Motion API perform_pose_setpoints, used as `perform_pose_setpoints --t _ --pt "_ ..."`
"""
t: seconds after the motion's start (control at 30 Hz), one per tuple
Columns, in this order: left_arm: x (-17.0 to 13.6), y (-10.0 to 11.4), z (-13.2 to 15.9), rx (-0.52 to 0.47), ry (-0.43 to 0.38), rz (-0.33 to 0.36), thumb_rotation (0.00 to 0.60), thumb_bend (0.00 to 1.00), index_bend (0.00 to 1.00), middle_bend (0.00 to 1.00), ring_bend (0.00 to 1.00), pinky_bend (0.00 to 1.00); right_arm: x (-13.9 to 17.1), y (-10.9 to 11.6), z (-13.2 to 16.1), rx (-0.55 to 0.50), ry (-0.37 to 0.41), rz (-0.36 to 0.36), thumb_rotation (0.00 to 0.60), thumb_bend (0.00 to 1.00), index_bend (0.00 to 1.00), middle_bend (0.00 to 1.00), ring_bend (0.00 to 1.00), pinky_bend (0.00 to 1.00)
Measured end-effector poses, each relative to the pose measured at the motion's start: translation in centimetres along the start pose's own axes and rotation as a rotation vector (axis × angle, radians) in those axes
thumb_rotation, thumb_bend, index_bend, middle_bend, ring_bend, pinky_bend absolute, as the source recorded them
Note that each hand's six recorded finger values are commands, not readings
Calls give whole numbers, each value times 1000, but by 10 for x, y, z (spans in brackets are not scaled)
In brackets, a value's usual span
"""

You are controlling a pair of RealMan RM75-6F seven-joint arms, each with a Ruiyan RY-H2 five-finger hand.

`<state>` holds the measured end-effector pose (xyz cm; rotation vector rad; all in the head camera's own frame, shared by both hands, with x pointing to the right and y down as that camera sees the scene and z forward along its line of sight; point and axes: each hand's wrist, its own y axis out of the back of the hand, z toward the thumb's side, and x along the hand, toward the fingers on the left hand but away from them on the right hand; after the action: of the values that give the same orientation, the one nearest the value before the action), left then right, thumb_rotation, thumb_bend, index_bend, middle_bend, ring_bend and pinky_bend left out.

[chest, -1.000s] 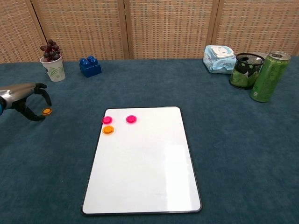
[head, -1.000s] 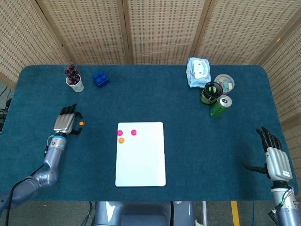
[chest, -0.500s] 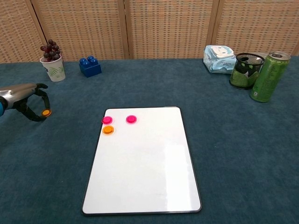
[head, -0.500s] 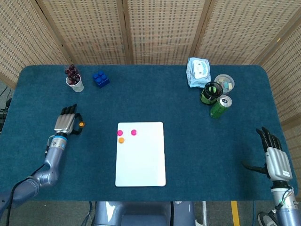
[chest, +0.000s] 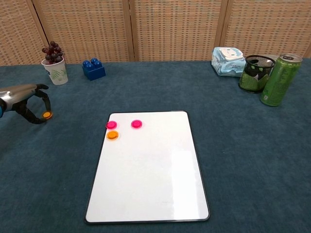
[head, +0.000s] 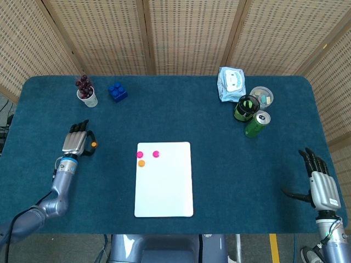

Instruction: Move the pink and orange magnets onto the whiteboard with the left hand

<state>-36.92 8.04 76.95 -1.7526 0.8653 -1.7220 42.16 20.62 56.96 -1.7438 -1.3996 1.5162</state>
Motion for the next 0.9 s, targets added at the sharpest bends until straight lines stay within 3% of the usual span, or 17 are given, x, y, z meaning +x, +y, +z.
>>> perform_pose_setpoints --t 0.3,0.57,0.7,0.9 --pt "-10 24 33 -38 -91 40 600 349 680 0 0 0 0 0 0 -1 1 1 600 28 0 0 0 0" --pt "-33 34 122 -66 -296 11 600 343 680 0 0 0 0 0 0 -3 -1 4 600 29 0 0 0 0" --pt "-42 30 162 -25 -369 -9 600 343 680 0 0 0 0 0 -1 -7 -2 5 600 28 0 0 0 0" --pt "-57 3 217 7 -428 -72 600 344 680 0 0 0 -1 0 -1 -13 -2 6 600 28 0 0 0 0"
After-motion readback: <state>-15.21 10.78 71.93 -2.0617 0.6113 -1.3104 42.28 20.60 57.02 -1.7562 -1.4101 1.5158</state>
